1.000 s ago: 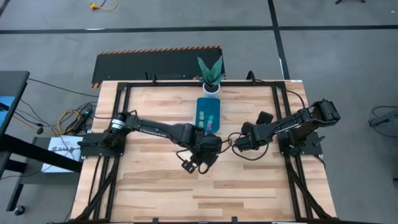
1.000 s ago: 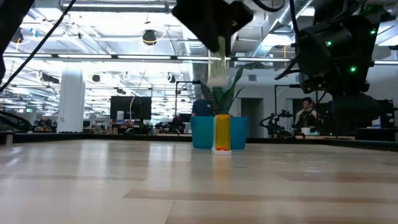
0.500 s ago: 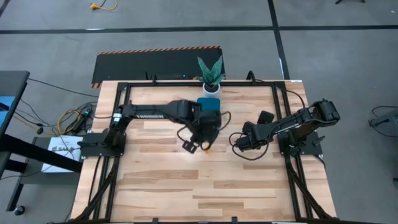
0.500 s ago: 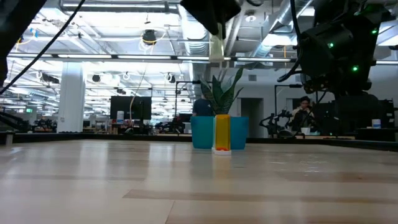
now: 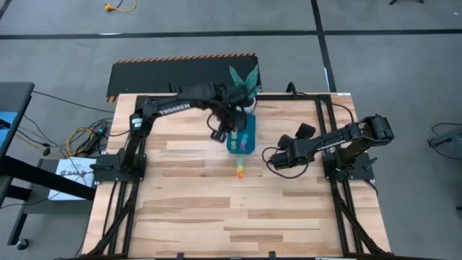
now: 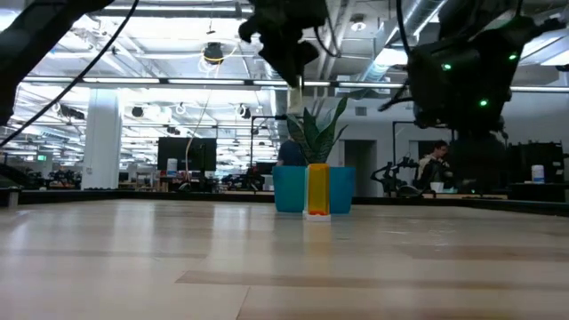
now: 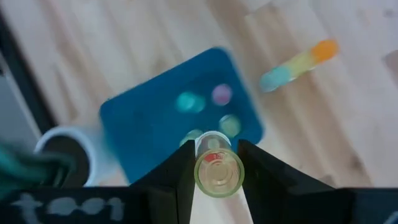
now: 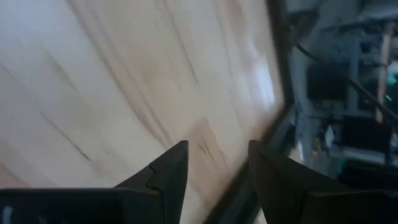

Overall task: Pick and place pill bottles into a basket
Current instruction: Put the yellow pill bottle into the blue bin

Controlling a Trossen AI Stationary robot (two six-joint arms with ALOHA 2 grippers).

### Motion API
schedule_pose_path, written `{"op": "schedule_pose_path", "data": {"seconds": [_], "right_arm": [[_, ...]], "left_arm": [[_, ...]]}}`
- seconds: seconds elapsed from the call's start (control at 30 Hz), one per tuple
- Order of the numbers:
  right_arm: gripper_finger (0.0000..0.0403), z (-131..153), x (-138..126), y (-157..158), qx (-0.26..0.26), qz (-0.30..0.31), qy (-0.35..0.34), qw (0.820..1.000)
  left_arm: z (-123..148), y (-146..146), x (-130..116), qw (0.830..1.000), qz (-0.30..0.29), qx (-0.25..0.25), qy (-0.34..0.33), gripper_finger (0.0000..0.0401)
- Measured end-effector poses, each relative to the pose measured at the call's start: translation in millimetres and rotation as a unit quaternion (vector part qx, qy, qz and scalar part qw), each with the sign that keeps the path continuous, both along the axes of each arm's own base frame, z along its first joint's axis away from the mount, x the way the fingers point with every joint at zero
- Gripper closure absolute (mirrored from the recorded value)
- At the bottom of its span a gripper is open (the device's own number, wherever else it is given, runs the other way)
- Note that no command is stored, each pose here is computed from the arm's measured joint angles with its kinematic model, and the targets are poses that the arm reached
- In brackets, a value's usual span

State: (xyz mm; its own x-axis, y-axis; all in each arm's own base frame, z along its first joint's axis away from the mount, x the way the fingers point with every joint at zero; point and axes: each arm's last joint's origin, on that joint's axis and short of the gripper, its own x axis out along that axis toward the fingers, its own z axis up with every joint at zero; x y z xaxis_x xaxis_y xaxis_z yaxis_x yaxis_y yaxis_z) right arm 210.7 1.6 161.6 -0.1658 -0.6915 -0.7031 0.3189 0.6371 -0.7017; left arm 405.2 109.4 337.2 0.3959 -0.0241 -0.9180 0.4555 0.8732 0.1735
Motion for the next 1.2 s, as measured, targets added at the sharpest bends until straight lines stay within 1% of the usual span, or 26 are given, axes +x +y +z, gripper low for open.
{"op": "schedule_pose_path", "data": {"seconds": [0.13, 0.23, 0.37, 0.43, 0.57, 0.67, 0.83, 0.93, 1.0, 1.07, 1.13, 1.2], "right_arm": [[0.0244, -4, 14, -3, 0.045, 0.054, -0.016, 0.997], [0.0244, -4, 25, -6, 0.079, 0.092, -0.036, 0.992], [0.0244, 7, 37, -13, 0.107, 0.125, -0.078, 0.983], [0.0244, 15, 42, -17, 0.115, 0.136, -0.110, 0.978], [0.0244, 30, 44, -26, 0.138, 0.150, -0.169, 0.964], [0.0244, 41, 44, -34, 0.167, 0.164, -0.210, 0.949], [0.0244, 48, 42, -48, 0.229, 0.213, -0.282, 0.907], [0.0244, 42, 36, -57, 0.243, 0.221, -0.301, 0.895], [0.0244, 34, 28, -62, 0.250, 0.220, -0.304, 0.893], [0.0244, 26, 21, -65, 0.253, 0.228, -0.321, 0.884], [0.0244, 20, 13, -66, 0.260, 0.249, -0.340, 0.869], [0.0244, 13, 3, -63, 0.275, 0.283, -0.353, 0.848]], "left_arm": [[0, 28, -9, 1.000, 0.028, 0.003, 0.000, 0.0301], [0, 41, -13, 0.999, 0.031, -0.002, -0.003, 0.0301], [0, 50, -16, 1.000, 0.028, 0.005, -0.009, 0.0301], [1, 51, -16, 1.000, 0.021, 0.010, -0.012, 0.0301], [2, 52, -14, 1.000, 0.001, 0.022, -0.022, 0.0301], [2, 52, -13, 0.999, -0.009, 0.027, -0.028, 0.0301], [2, 60, -16, 0.999, -0.003, 0.021, -0.034, 0.0301], [2, 64, -17, 0.999, 0.003, 0.021, -0.034, 0.0301], [2, 65, -18, 0.999, 0.006, 0.020, -0.033, 0.0301], [2, 66, -19, 0.999, 0.008, 0.020, -0.034, 0.0301], [2, 66, -19, 0.999, 0.008, 0.020, -0.034, 0.0301], [2, 66, -18, 0.999, 0.009, 0.021, -0.035, 0.0301]]}}
